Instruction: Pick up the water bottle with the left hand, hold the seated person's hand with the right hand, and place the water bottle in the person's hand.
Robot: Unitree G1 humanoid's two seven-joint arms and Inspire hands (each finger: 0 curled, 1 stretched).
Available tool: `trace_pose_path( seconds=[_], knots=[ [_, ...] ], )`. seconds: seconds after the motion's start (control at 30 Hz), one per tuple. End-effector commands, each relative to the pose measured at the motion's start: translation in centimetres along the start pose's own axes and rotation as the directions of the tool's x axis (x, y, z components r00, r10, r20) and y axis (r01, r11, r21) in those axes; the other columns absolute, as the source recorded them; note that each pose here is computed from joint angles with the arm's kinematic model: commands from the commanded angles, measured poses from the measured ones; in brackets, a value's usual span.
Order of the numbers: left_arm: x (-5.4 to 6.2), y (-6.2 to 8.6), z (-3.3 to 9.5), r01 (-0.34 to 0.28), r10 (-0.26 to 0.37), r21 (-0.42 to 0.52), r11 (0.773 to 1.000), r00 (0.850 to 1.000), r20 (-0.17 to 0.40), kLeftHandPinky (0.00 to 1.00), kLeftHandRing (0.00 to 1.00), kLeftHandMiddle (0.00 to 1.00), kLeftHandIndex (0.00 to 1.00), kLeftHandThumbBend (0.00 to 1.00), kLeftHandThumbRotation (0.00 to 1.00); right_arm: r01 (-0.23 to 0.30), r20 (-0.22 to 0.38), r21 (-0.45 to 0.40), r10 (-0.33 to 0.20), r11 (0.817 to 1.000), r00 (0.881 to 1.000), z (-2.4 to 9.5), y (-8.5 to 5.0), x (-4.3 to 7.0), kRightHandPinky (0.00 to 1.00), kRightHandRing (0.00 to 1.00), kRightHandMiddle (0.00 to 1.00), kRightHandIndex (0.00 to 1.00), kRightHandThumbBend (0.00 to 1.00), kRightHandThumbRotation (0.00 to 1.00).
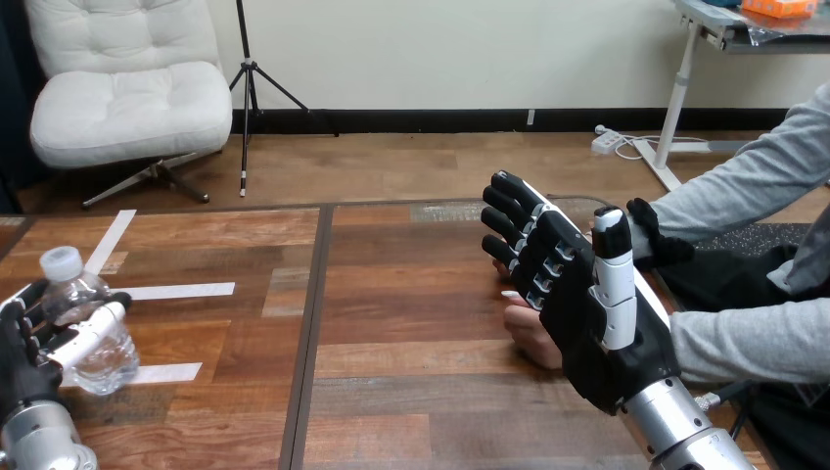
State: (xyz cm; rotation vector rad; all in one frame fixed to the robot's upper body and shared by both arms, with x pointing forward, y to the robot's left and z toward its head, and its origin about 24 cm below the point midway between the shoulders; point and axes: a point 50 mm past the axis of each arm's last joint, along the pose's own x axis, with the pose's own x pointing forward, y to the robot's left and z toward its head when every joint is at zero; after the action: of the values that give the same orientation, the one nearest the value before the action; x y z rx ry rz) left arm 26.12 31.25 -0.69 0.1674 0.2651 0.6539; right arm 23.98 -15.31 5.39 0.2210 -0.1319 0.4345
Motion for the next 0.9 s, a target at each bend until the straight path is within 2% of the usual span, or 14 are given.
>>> trace_pose_path(
  seconds=[0.0,0.2,0.37,0.87],
  knots=[
    [0.48,-0.97,2.84,0.02,-0.019,-0.009,1.0,0.99,0.137,0.39,0.43,0.48,0.5,0.7,0.0,-0.017,0.082,-0.014,0.018,1.0,0.997,1.64,0.33,0.89,0.98,0.98,0.96,0.92,0.88,1.0],
    [0.39,-0.91,2.83,0.016,-0.013,-0.019,1.0,0.986,0.163,0.37,0.42,0.47,0.48,0.71,0.0,-0.016,0.08,-0.016,0.017,1.0,0.997,1.65,0.33,0.9,0.98,0.98,0.96,0.92,0.88,1.0],
    [0.34,-0.87,2.85,0.006,-0.009,0.016,1.0,0.983,0.185,0.36,0.41,0.46,0.47,0.73,0.0,-0.016,0.079,-0.015,0.017,1.0,0.997,1.65,0.33,0.91,0.98,0.98,0.96,0.92,0.88,1.0],
    [0.25,-0.95,2.85,0.001,-0.007,0.027,1.0,0.979,0.202,0.36,0.41,0.46,0.47,0.75,0.0,-0.016,0.072,-0.012,0.017,1.0,0.997,1.55,0.26,0.91,0.99,0.98,0.96,0.93,0.88,1.0]
  ],
)
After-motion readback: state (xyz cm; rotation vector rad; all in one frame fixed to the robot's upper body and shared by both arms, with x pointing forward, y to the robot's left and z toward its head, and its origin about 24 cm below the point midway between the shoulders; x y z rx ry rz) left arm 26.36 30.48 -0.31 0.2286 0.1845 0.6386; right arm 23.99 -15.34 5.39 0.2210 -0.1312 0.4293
